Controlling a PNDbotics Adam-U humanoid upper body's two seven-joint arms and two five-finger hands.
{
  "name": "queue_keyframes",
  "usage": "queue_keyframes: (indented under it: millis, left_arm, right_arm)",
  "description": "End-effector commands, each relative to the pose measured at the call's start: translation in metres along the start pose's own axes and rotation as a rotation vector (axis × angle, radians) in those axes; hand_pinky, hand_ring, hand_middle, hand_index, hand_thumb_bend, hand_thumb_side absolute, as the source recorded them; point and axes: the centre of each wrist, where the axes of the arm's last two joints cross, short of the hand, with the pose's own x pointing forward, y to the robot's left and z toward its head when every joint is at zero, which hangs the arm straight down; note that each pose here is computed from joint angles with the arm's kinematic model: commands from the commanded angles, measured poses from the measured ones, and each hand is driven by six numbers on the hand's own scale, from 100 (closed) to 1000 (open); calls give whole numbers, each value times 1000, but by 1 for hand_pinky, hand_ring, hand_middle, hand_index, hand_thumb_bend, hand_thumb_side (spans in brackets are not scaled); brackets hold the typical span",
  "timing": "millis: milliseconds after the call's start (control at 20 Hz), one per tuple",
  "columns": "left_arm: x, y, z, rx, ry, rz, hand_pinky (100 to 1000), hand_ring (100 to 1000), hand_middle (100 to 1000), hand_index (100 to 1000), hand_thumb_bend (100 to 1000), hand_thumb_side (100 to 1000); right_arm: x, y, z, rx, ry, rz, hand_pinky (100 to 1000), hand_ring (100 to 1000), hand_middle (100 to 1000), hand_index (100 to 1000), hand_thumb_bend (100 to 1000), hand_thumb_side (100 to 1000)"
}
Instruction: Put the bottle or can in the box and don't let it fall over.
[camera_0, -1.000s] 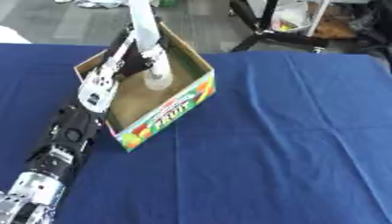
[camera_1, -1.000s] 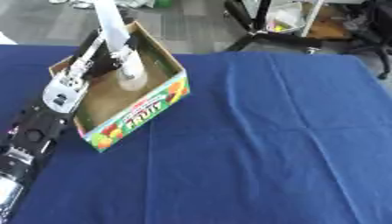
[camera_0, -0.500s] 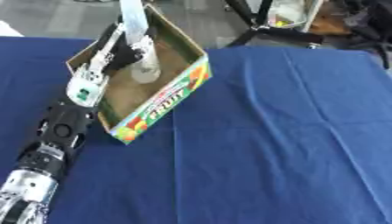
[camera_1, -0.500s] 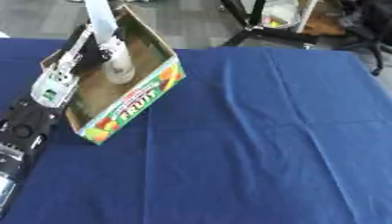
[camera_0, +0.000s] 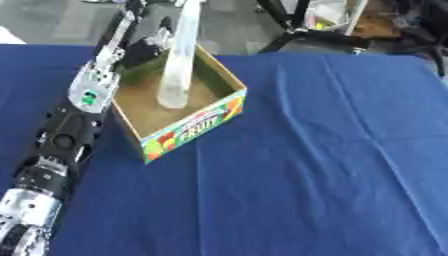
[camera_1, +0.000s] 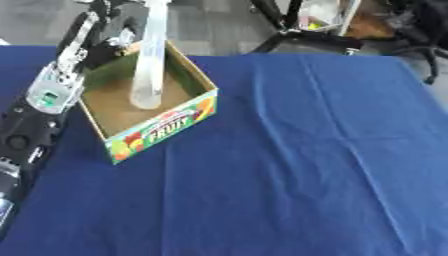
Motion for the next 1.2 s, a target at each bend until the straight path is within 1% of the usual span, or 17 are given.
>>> queue_keyframes:
  millis: [50,150,350,450,550,700,800,950,1100,1150,1200]
  left_arm:
    - [12,27,-6,67,-22,9,1000,1000,1000,911,100,569]
    - [19,43,-1,74,-38,54,1000,1000,1000,906,100,575]
    - [37,90,23,30,-51,138,1000,1000,1000,907,100,588]
    - [46,110,38,22,-53,183,1000,1000,1000,906,100,587]
    - [59,131,56,17,-79,191,1000,1000,1000,907,100,577]
    - [74,151,85,42,-104,205,1000,1000,1000,910,100,577]
    - [80,162,109,76,-101,211,1000,1000,1000,913,100,576]
    - [86,170,137,105,-105,214,1000,1000,1000,902,100,578]
    - [80,172,167,108,-65,242,1000,1000,1000,895,100,590]
    - [76,173,177,116,-46,256,1000,1000,1000,895,100,592]
    - [72,174,186,128,-14,263,1000,1000,1000,895,100,599]
  right_arm:
    - [9,-2,-2,12,-24,32,1000,1000,1000,1000,100,523]
    - [9,-5,1,-4,-23,48,1000,1000,1000,1000,100,523]
    - [10,-12,7,-34,-18,76,1000,1000,1000,1000,100,523]
    - [10,-15,10,-48,-19,87,1000,1000,1000,1000,100,523]
    - [10,-18,12,-57,-24,96,1000,1000,1000,1000,100,523]
    - [11,-21,15,-66,-25,108,1000,1000,1000,1000,100,524]
    - [11,-23,16,-72,-28,114,1000,1000,1000,1000,100,525]
    - [12,-24,18,-78,-36,118,1000,1000,1000,1000,100,525]
    - [12,-26,19,-86,-44,118,1000,1000,1000,1000,100,526]
    - [12,-26,19,-87,-47,118,1000,1000,1000,1000,100,505]
    - [12,-27,19,-88,-48,118,1000,1000,1000,1000,100,526]
